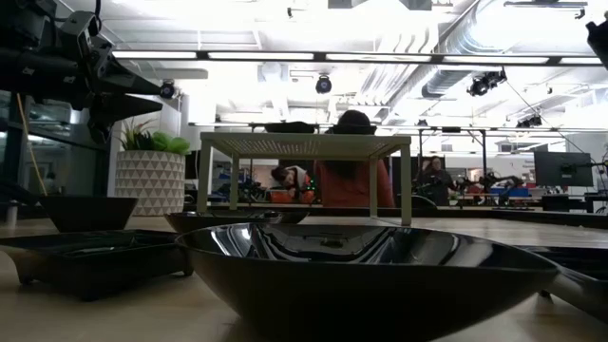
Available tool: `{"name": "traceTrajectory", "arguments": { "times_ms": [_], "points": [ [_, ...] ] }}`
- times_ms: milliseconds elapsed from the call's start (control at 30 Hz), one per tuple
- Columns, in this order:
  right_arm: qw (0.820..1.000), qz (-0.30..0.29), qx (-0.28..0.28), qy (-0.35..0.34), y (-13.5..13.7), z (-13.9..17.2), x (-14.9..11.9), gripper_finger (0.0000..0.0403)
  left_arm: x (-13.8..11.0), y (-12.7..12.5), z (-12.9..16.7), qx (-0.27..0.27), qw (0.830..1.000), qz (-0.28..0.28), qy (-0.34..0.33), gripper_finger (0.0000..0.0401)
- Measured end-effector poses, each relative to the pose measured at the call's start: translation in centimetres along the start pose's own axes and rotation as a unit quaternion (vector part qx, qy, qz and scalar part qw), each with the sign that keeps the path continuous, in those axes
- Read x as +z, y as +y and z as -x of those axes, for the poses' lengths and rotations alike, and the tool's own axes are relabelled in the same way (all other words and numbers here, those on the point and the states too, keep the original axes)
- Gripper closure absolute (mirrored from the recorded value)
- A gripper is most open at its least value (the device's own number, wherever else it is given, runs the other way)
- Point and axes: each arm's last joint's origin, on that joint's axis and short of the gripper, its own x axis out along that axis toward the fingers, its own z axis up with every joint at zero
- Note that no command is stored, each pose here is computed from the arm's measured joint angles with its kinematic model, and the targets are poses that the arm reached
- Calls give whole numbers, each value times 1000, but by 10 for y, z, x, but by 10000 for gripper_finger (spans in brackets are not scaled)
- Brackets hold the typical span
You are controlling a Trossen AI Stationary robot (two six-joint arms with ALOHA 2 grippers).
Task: Pick & Place Mini shaped plates
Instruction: Stack the square plate on top of the square plate on the shelf
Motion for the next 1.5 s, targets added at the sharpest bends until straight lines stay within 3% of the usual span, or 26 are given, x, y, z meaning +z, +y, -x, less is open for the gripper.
{"name": "traceTrajectory", "arguments": {
  "times_ms": [400, 733, 1100, 1500],
  "points": [
    [999, 9, -1, -32, -8, 27, 5, 402, 0, 0, 0, 0, 1000, 0, 0, 268],
    [994, 26, -4, -103, -22, 63, 17, 403, 0, 0, 0, 0, 1000, 0, 0, 268],
    [977, 37, 2, -208, -30, 98, 57, 403, 0, 0, 0, 0, 1000, 0, 0, 268],
    [968, 11, -24, -248, -41, 127, 116, 403, 0, 0, 0, 0, 1000, 0, 0, 268]
  ]
}}
